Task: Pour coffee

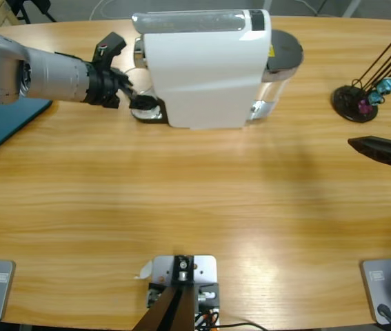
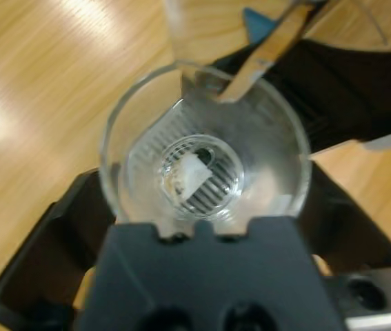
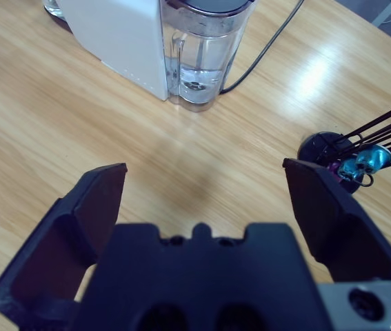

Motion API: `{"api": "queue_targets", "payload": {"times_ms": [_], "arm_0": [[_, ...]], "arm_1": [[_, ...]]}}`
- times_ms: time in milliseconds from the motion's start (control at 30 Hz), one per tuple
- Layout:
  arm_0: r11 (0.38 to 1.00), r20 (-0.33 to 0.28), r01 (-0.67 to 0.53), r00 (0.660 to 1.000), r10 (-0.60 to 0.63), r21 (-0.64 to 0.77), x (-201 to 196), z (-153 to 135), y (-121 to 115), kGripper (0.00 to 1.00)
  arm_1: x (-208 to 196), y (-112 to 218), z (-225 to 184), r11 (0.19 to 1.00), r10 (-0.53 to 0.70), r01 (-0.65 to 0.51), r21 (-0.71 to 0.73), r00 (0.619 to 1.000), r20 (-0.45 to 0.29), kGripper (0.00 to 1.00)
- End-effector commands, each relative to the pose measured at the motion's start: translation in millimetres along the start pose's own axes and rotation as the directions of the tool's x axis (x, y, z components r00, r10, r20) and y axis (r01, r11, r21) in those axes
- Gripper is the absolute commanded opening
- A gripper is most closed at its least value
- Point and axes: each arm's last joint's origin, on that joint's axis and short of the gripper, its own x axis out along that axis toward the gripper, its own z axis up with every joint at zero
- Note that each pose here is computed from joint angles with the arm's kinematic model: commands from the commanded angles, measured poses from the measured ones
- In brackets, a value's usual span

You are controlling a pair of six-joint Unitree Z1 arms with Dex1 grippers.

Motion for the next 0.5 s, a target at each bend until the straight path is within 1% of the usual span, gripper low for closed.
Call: {"api": "queue_targets", "payload": {"times_ms": [33, 133, 367, 500], "arm_0": [[1.0, -0.066, -0.011, 0.998, 0.011, -0.002, 7.3, -12.5, -4.6, 0.996], [1.0, -0.058, -0.019, 0.998, 0.019, -0.006, -2.9, -11.8, -2.7, 0.996], [0.999, 0.008, -0.047, 0.999, 0.047, -0.008, -55.5, 1.1, -3.3, 0.996], [0.999, -0.007, -0.043, 0.999, 0.042, -0.014, -78.7, -0.8, -6.4, 0.996]], "arm_1": [[3.4, -2.3, -10.1, 1.0, -0.026, 0.026, 0.01, 0.999, -0.019, 0.973], [5.2, -1.5, -9.2, 1.0, -0.024, 0.024, 0.01, 0.999, -0.023, 0.973], [7.6, -0.1, -9.4, 1.0, -0.013, 0.013, 0.006, 0.999, -0.035, 0.973], [7.5, 0.3, -9.1, 1.0, -0.006, 0.006, 0.006, 0.999, -0.039, 0.973]]}}
